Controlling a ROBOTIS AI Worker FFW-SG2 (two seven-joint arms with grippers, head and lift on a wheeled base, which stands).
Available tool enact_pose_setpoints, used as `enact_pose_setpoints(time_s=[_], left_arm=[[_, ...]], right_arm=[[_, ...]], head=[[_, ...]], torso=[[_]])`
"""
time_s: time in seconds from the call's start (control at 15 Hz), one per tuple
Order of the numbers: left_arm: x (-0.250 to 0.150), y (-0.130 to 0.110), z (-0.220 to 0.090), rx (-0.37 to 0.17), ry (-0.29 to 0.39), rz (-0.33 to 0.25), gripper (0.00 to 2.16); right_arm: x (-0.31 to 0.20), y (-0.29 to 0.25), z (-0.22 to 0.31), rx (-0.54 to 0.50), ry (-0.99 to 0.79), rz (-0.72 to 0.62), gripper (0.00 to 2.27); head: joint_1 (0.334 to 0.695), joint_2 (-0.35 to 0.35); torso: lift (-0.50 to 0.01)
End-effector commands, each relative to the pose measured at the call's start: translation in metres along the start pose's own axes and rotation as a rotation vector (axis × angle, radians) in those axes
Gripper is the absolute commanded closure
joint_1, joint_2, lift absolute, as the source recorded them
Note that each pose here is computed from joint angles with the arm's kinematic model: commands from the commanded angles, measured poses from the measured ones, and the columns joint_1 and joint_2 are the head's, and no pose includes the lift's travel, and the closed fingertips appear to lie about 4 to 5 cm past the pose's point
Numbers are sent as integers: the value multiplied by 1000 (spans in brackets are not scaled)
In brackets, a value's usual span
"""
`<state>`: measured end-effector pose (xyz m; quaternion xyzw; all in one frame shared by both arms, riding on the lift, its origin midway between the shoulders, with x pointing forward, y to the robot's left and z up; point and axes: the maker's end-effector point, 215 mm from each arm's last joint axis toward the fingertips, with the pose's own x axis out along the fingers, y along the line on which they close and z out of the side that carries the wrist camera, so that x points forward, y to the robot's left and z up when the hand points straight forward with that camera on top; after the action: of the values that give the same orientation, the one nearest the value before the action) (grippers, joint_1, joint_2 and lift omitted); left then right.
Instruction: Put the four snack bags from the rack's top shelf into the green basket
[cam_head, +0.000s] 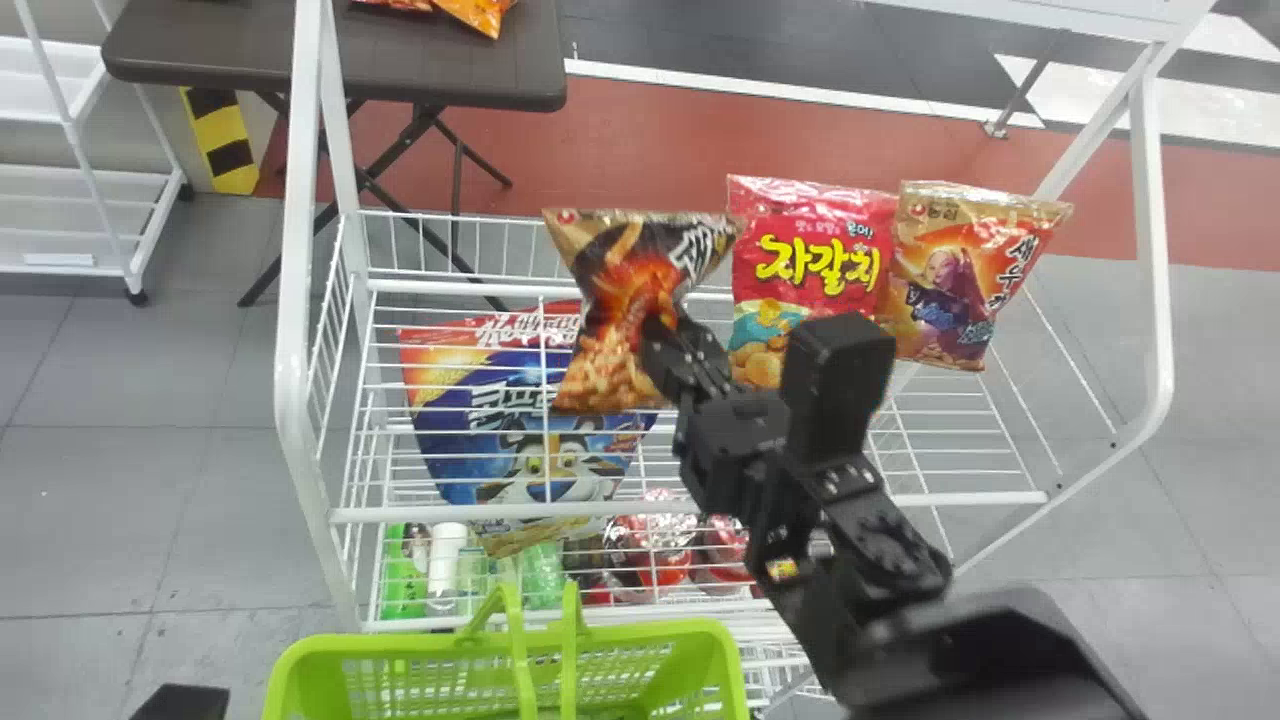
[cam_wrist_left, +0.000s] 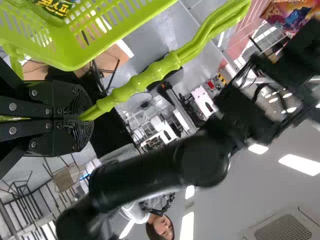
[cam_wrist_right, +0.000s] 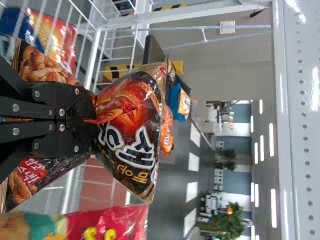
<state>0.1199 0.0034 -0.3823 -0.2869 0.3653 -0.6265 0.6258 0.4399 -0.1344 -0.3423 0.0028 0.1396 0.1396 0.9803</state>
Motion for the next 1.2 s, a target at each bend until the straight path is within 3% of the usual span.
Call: enact_pose_setpoints(time_s=[0.0,0.2,0.53,0.73,0.93,1.0,1.07,1.13], left_arm=[[0,2,-1,-6,2,8,1760],[-1,3,3,-9,-11,14,1760],[3,2,2,-16,-39,20,1760],[5,2,3,-16,-41,20,1760],[5,2,4,-13,-43,16,1760],[5,1,3,-15,-43,14,1760],[5,1,4,-12,-44,14,1760],[5,1,3,-13,-44,13,1760]], right_arm=[[-49,0,-27,71,120,22,2182],[-113,2,-66,154,307,57,2182],[-209,38,-150,292,774,156,2182],[-216,67,-146,339,783,257,2182],[-216,76,-149,342,792,277,2175],[-215,77,-152,338,799,275,1963],[-215,76,-154,336,803,274,1204],[-213,74,-154,332,802,272,117]], head=[[695,-264],[695,-346],[695,-350],[695,-350],[695,-350],[695,-350],[695,-350],[695,-350]], torso=[[0],[0],[0],[0],[0],[0],[0],[0]])
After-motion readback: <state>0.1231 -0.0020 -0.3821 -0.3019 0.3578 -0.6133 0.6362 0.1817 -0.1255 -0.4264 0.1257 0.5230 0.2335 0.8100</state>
